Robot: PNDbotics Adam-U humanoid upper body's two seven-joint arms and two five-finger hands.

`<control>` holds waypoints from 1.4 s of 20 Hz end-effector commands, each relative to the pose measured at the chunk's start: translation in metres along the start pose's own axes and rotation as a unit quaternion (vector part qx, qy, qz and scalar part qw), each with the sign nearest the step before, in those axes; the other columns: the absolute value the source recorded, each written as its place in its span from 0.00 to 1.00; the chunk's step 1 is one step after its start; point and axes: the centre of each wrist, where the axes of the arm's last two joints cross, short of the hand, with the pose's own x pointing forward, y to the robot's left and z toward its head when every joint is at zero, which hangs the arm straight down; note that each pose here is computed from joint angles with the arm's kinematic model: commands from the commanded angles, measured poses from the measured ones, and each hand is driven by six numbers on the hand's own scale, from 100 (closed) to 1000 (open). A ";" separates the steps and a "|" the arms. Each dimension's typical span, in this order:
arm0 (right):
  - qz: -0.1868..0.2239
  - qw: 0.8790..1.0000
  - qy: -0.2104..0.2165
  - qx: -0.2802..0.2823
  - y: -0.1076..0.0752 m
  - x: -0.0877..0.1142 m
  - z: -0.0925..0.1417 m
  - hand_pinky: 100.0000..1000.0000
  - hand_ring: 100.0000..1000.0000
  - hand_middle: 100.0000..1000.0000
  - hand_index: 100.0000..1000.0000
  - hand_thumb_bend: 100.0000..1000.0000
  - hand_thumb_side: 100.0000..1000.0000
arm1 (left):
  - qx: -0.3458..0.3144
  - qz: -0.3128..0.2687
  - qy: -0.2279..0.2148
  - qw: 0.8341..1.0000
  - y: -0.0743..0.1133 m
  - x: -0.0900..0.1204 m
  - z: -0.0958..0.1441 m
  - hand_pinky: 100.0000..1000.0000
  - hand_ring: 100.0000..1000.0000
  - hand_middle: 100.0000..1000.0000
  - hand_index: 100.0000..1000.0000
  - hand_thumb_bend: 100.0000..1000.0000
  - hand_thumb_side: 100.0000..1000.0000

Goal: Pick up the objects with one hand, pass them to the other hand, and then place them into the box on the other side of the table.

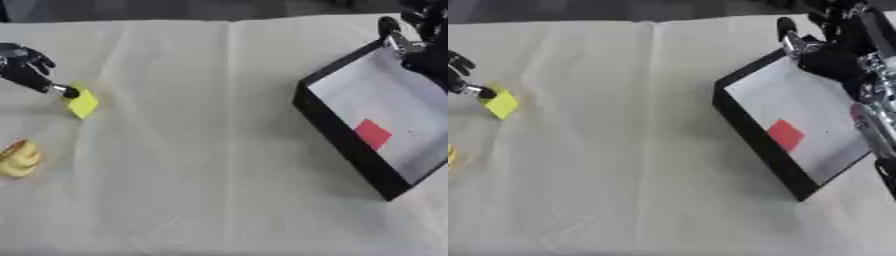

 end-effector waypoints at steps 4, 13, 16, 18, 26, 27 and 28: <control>-0.001 1.000 -0.015 0.000 0.000 0.010 -0.004 1.00 0.96 0.95 1.00 0.14 0.04 | 0.021 0.010 0.015 1.000 0.015 0.008 0.007 0.94 0.88 0.77 0.87 0.71 0.33; -0.008 1.000 -0.009 0.011 0.004 0.009 -0.003 1.00 0.95 0.95 1.00 0.15 0.05 | 0.070 0.016 0.103 0.992 -0.001 0.012 -0.002 0.96 0.90 0.78 0.88 0.71 0.29; -0.011 1.000 -0.007 0.011 0.005 0.009 -0.004 1.00 0.95 0.95 1.00 0.15 0.05 | 0.062 0.025 0.106 0.992 -0.008 0.012 -0.007 0.95 0.89 0.77 0.86 0.66 0.29; -0.013 1.000 -0.007 0.011 0.005 0.009 -0.004 1.00 0.95 0.95 1.00 0.15 0.05 | 0.059 0.027 0.108 0.992 -0.012 0.012 -0.008 0.94 0.89 0.76 0.85 0.62 0.28; -0.019 1.000 -0.003 0.008 0.005 0.009 -0.003 1.00 0.95 0.95 1.00 0.15 0.06 | 0.052 0.020 0.127 0.990 -0.026 0.015 -0.016 0.93 0.88 0.75 0.75 0.43 0.23; -0.020 1.000 -0.003 0.007 0.005 0.008 -0.003 1.00 0.95 0.95 1.00 0.15 0.06 | 0.052 0.020 0.128 0.990 -0.026 0.015 -0.016 0.92 0.88 0.74 0.72 0.37 0.22; -0.020 1.000 -0.002 0.006 0.005 0.008 -0.003 1.00 0.95 0.95 1.00 0.15 0.06 | 0.053 0.020 0.130 0.990 -0.027 0.015 -0.016 0.92 0.88 0.73 0.70 0.32 0.20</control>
